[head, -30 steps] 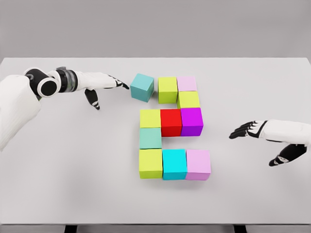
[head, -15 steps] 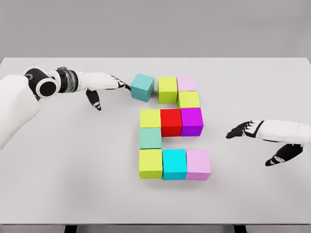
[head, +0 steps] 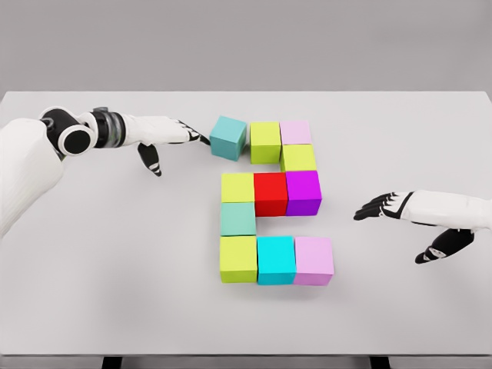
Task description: Assemble the squares on the desktop into the number 2
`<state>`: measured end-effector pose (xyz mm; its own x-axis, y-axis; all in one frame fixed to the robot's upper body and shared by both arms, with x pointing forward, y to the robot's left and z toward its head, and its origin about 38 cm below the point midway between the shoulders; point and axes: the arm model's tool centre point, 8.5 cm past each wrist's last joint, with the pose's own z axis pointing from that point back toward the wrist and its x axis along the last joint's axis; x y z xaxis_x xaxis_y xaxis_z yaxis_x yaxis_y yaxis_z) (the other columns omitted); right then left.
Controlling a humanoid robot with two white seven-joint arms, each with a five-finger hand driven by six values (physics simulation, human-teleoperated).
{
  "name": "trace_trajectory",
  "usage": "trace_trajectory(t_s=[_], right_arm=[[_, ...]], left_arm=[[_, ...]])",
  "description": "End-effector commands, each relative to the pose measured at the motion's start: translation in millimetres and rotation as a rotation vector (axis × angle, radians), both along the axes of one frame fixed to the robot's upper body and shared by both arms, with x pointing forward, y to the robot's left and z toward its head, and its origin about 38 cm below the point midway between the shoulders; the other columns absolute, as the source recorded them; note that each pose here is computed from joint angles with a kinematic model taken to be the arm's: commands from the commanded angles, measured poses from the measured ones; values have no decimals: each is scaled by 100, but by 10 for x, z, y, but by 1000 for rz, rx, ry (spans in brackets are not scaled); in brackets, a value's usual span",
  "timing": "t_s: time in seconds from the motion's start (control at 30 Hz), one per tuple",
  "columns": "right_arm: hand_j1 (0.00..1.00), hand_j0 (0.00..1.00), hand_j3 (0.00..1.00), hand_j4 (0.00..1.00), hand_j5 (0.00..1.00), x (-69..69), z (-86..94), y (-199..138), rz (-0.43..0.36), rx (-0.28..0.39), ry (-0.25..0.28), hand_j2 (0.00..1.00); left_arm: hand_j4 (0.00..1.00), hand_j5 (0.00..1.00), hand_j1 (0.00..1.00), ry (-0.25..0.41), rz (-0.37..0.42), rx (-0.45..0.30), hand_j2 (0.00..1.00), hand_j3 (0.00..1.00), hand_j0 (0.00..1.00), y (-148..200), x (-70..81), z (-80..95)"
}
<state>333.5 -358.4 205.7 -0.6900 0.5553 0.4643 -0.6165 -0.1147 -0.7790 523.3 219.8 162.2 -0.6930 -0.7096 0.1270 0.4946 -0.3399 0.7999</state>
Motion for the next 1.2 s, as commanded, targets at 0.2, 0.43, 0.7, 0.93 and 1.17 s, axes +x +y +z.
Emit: trace_trajectory(t_s=[0.2,0.43,0.7,0.93,1.17], right_arm=[[100,100,100,100,100,2,7,-3,-4,5,3,100],[100,100,100,100,100,10,-10,37,0,21,2,100],[100,100,100,100,100,12,-14,37,-1,22,2,100],[100,100,100,100,100,10,-12,41,0,23,2,100],[100,100,100,100,100,11,-12,43,1,23,2,100]], left_arm=[[100,100,100,-13,-15,-5,100,100,100,-23,-22,52],[100,100,100,-15,6,7,100,100,100,68,-17,67],[100,100,100,-16,48,26,100,100,100,231,31,88],[100,100,100,-10,42,41,100,100,100,226,73,96],[100,100,100,141,-25,22,100,100,100,170,45,327]])
